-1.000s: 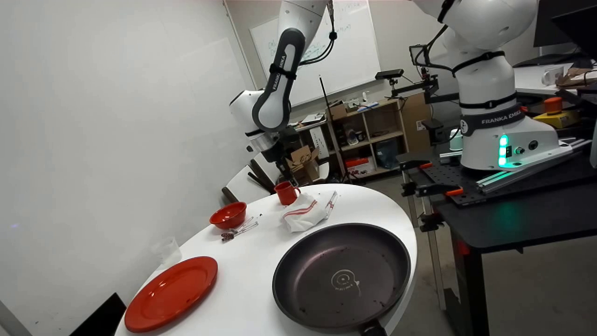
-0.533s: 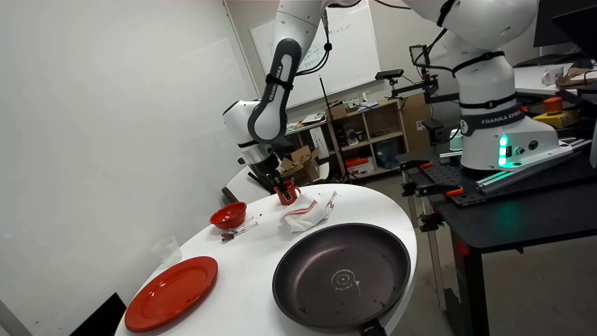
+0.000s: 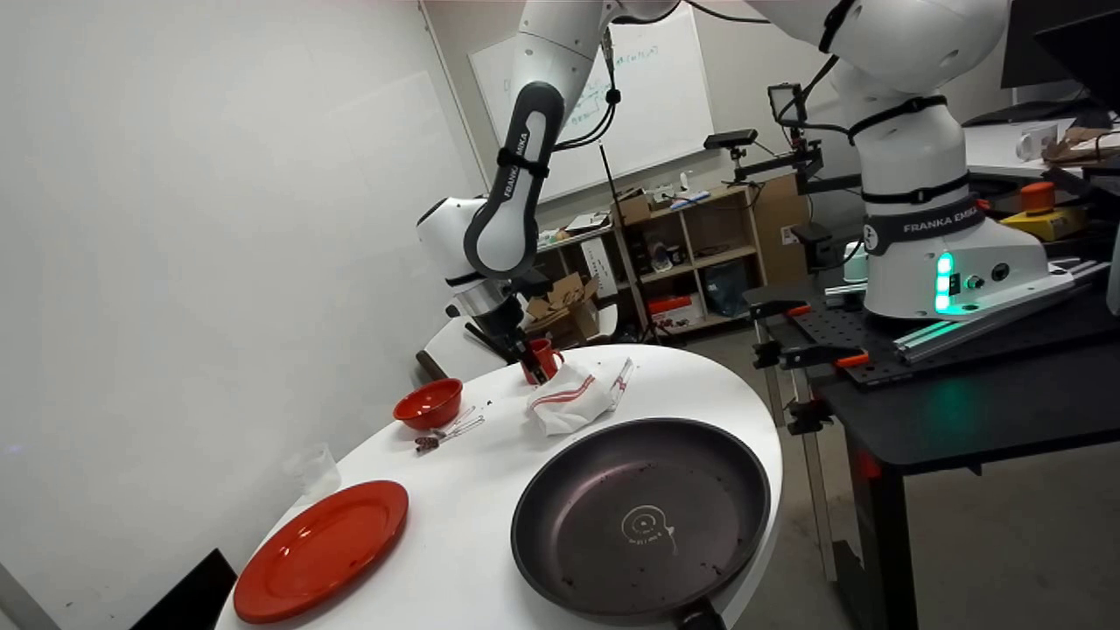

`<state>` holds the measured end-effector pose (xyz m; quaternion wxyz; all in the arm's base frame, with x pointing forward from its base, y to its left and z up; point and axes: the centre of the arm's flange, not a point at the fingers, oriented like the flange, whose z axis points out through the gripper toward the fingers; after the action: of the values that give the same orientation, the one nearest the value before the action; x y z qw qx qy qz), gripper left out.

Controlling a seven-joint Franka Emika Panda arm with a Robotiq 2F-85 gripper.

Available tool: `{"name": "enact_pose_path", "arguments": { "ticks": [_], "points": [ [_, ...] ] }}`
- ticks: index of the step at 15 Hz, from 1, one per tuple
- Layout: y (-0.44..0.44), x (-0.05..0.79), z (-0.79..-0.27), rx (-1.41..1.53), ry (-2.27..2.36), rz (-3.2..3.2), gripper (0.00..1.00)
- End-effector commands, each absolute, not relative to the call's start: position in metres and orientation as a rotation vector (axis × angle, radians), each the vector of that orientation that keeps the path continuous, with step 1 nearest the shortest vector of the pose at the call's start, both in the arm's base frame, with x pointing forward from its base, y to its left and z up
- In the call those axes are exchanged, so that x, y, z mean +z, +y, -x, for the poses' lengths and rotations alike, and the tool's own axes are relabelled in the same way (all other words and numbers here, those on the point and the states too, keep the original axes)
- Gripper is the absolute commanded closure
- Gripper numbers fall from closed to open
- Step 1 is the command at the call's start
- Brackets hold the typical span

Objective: Pick up the white and red towel on the left and use it to wipe the black pan

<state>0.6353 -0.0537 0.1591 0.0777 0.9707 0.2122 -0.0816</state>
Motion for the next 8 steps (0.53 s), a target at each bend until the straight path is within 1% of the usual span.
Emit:
{"name": "enact_pose_path", "arguments": {
  "ticks": [1, 8],
  "points": [
    [-0.058, 0.146, -0.645, -0.255, 0.624, -2.906, 0.00],
    [-0.079, 0.100, -0.664, -0.362, 0.635, -2.916, 0.00]
  ]
}}
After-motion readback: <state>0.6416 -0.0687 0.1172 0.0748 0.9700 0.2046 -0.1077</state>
